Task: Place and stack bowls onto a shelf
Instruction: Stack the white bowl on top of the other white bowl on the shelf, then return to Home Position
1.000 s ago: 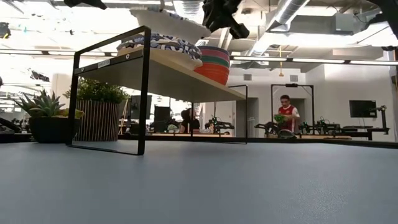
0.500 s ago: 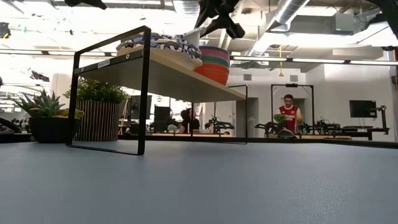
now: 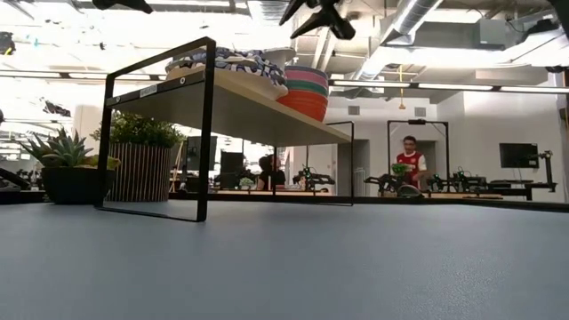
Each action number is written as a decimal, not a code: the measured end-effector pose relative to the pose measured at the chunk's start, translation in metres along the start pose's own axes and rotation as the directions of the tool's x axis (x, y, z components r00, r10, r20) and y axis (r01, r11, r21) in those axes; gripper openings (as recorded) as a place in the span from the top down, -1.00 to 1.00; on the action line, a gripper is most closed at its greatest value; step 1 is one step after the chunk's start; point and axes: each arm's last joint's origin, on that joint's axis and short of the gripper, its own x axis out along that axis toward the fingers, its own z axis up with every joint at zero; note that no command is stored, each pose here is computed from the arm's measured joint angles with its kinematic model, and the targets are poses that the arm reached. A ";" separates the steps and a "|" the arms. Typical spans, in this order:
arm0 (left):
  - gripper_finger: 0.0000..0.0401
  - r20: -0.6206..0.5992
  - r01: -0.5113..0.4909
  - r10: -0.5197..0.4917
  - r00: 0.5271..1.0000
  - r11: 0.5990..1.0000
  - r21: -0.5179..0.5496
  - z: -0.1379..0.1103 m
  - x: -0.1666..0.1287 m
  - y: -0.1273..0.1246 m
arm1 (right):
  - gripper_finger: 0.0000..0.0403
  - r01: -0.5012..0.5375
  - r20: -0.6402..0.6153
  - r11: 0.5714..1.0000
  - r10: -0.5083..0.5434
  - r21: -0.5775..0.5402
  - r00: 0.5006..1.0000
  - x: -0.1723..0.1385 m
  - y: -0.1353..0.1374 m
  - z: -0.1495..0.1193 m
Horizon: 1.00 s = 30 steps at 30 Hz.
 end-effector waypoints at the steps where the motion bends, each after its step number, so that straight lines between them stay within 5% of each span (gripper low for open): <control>1: -0.21 0.000 0.000 0.000 1.000 1.000 0.000 0.000 0.000 0.000 | 0.22 0.016 0.021 1.000 -0.016 -0.008 1.000 -0.002 0.001 -0.001; 6: -0.21 0.000 0.000 0.000 1.000 1.000 0.000 0.000 0.000 0.000 | 0.38 0.082 0.062 0.994 -0.077 -0.076 0.995 -0.001 0.008 -0.009; 19: -0.21 0.000 0.001 -0.001 1.000 1.000 0.000 0.000 0.000 0.000 | 0.63 0.172 -0.045 0.978 -0.178 -0.114 0.983 0.058 0.002 -0.023; 26: -0.21 0.000 0.001 -0.001 1.000 1.000 -0.001 0.000 0.000 0.000 | 0.63 0.140 -0.020 0.984 -0.143 -0.109 0.989 0.050 0.007 -0.021; 30: -0.21 0.014 0.005 -0.005 1.000 1.000 0.010 0.001 0.000 0.000 | 0.63 0.043 0.054 0.989 -0.035 -0.143 0.998 0.014 0.024 -0.022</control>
